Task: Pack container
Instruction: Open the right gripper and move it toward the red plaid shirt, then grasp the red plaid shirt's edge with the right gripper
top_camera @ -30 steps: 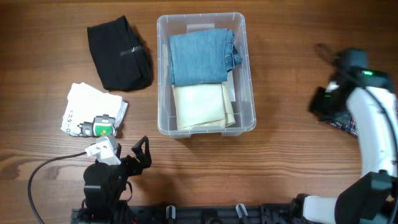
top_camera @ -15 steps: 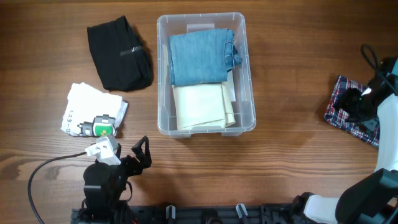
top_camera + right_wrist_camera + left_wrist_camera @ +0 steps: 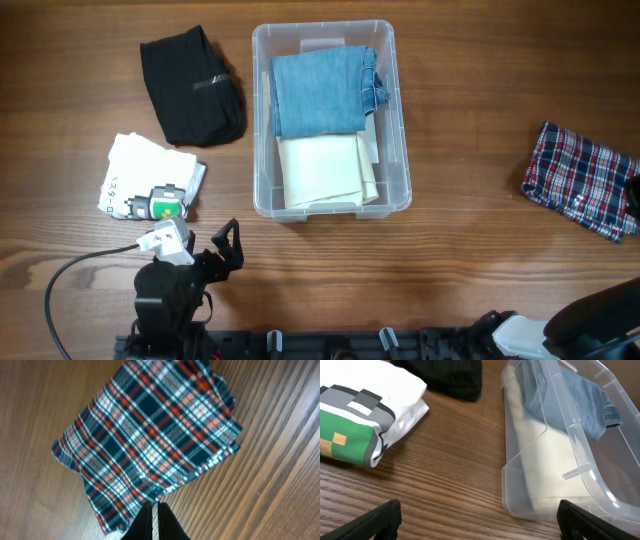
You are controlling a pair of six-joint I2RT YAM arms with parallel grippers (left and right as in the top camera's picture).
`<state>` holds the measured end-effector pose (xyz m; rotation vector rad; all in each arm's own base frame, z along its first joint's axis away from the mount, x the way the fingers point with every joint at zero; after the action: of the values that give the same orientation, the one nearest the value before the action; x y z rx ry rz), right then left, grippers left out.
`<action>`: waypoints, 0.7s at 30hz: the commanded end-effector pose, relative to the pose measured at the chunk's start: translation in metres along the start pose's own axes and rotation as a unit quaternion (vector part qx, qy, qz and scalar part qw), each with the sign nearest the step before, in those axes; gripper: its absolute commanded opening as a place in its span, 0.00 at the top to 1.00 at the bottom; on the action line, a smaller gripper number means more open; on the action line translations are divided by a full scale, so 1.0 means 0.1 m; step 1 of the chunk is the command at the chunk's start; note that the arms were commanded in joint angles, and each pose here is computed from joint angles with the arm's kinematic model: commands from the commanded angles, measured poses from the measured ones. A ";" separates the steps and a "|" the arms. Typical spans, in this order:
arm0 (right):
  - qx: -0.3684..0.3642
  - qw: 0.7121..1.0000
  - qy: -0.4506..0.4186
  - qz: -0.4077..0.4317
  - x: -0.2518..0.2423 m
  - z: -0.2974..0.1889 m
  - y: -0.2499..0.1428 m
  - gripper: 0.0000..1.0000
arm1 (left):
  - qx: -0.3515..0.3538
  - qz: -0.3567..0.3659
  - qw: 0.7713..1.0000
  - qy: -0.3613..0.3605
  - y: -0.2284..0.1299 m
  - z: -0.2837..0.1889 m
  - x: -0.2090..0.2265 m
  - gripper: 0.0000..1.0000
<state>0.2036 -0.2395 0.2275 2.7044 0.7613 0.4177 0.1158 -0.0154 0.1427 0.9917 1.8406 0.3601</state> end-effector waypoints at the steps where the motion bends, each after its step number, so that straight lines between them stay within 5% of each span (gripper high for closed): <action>1: -0.003 1.000 -0.008 0.016 -0.04 0.12 0.06 0.96 | -0.002 -0.002 1.000 -0.005 0.00 0.00 0.00 0.00; 21: 0.074 0.996 -0.019 0.052 -0.21 1.24 0.09 0.96 | -0.002 -0.002 1.000 -0.005 0.00 0.00 0.00 0.00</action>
<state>0.2340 -0.2844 0.1321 2.8162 0.6870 0.3193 0.1158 -0.0154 0.1427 0.9917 1.8406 0.3601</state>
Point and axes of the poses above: each gripper's point midway between its finger pads, its own z axis out along the fingers, its own x axis along the line the jaws close on, y = z × x, the point moved 10 cm from there along -z, back along the fingers, and after that the axes turned 11 degrees about -z, right-handed, at the moved point
